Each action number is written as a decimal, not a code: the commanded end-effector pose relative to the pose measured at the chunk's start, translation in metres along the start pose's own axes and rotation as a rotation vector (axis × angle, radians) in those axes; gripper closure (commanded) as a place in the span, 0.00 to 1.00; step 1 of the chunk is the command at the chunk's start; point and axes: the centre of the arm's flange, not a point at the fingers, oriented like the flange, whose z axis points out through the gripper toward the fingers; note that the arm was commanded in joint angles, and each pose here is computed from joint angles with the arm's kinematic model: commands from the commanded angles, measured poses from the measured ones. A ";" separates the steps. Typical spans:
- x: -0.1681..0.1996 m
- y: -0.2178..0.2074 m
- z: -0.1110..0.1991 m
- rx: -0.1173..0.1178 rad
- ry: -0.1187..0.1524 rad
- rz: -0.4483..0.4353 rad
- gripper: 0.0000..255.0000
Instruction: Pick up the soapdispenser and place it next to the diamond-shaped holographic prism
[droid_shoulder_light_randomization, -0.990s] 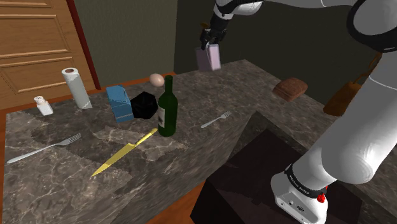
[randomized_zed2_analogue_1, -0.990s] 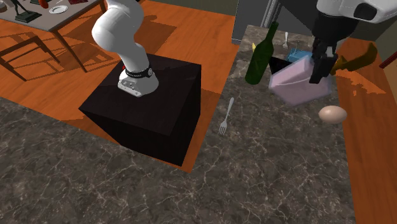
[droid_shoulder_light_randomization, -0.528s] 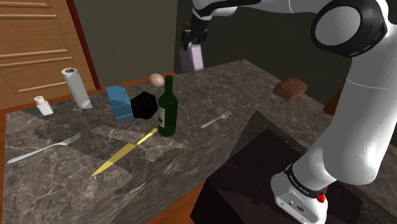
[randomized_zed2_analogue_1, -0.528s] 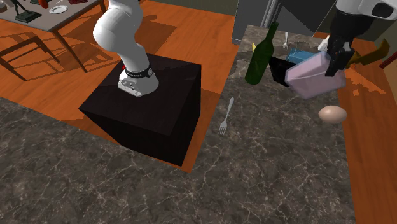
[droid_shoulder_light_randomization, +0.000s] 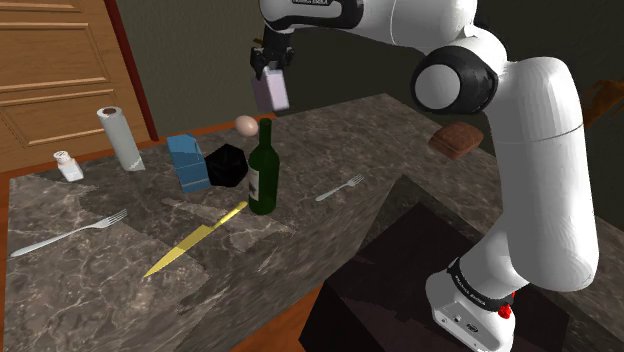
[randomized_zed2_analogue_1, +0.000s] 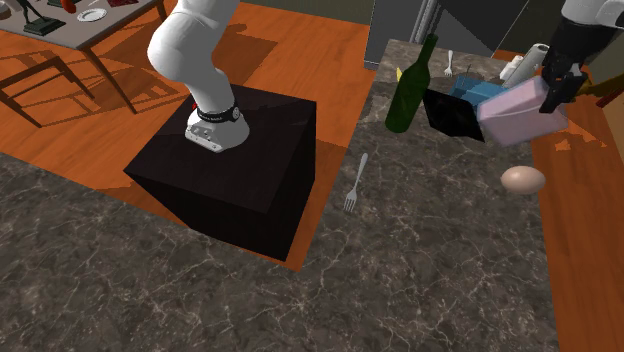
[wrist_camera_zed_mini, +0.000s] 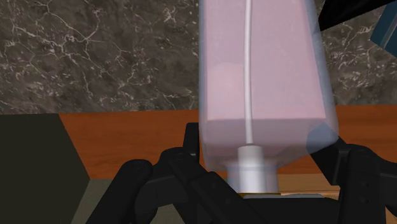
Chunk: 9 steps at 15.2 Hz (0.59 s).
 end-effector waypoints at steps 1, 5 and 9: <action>0.002 -0.013 0.010 0.000 0.000 0.000 1.00; -0.003 -0.013 0.030 0.000 0.000 0.000 1.00; -0.008 -0.013 0.050 0.000 0.000 0.000 1.00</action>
